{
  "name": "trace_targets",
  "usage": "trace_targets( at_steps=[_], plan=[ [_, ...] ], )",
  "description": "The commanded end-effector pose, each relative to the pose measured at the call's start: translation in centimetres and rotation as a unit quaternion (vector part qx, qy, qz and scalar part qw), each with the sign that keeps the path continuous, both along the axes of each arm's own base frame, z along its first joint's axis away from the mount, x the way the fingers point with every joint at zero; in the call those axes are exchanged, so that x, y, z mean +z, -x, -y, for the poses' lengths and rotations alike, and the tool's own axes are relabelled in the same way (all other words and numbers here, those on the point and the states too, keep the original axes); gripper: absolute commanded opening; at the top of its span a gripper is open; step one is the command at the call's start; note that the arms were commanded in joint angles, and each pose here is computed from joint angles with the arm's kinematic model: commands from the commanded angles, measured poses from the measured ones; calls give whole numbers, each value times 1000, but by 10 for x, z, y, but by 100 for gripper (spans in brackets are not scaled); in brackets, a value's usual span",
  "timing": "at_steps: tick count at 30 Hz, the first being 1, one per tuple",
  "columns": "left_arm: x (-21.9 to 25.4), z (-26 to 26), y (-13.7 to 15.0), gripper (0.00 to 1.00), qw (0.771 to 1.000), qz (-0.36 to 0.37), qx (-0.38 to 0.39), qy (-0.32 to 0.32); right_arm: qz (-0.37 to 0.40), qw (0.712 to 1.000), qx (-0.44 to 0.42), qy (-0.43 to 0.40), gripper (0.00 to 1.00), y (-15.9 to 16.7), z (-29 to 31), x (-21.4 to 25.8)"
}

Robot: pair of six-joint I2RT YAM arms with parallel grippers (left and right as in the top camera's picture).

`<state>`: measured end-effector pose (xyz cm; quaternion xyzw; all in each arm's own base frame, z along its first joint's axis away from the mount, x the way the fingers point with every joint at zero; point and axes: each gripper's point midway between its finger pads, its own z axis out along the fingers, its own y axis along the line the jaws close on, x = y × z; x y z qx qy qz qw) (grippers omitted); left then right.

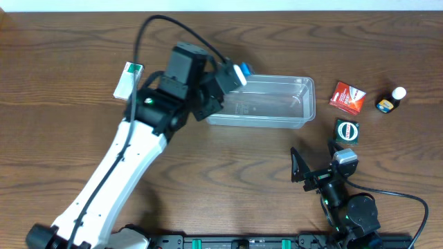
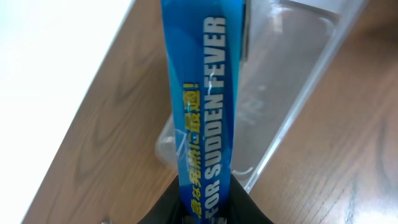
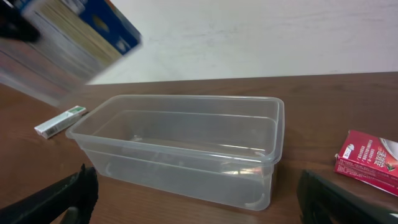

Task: Pack container
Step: 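Carry the blue box right and lower it into the clear container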

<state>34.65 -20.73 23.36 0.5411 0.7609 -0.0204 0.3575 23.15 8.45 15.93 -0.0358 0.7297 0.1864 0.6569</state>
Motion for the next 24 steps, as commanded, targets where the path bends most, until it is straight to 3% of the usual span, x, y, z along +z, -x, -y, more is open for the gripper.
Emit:
trace_targets(
  at_steps=[1,15,24],
  plan=[
    [-4,24,5,19,995,22,-96,-17,0,1000,3,6,99,1,-2,-2],
    [-64,46,-19,20,987,5,-146,-65,0,1000,3,6,99,1,-2,-2],
    [-95,48,-40,20,987,4,-132,-87,0,1000,3,6,99,1,-2,-2]
  ],
)
